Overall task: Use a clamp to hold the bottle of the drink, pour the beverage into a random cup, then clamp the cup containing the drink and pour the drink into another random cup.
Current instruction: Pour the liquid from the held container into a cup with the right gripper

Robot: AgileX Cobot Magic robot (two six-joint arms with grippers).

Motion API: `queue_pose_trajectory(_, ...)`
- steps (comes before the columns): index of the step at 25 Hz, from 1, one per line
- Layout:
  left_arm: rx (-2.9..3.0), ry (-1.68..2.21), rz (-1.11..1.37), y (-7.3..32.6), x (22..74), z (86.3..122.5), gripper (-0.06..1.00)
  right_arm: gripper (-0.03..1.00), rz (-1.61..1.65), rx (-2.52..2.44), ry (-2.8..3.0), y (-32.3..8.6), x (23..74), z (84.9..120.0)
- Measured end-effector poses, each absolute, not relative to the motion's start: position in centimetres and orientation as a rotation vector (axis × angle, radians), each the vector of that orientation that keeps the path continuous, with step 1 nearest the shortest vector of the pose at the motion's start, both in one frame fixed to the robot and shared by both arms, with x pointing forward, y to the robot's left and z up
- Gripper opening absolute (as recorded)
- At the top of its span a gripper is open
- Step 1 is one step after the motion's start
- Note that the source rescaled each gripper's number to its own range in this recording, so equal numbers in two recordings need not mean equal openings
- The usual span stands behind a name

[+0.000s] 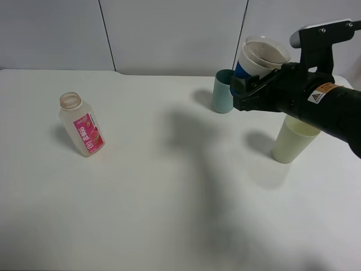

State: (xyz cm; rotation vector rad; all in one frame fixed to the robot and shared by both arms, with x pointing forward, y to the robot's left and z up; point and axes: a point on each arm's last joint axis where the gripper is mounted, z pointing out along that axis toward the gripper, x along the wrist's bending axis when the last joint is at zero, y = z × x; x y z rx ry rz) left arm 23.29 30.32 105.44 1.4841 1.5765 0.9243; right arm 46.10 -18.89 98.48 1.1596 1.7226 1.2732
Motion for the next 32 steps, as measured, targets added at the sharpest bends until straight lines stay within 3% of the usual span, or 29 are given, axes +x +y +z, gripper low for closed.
queue_pose_trajectory(13,1.484,1.576,0.924,30.3,23.3,105.4,1.0,0.0,1.144,1.3,1.802,-24.3,47.6,97.2)
queue_pose_trajectory(32,1.484,1.576,0.924,30.3,23.3,105.4,1.0,0.0,0.921,1.496,1.74,-30.0,50.1,99.2)
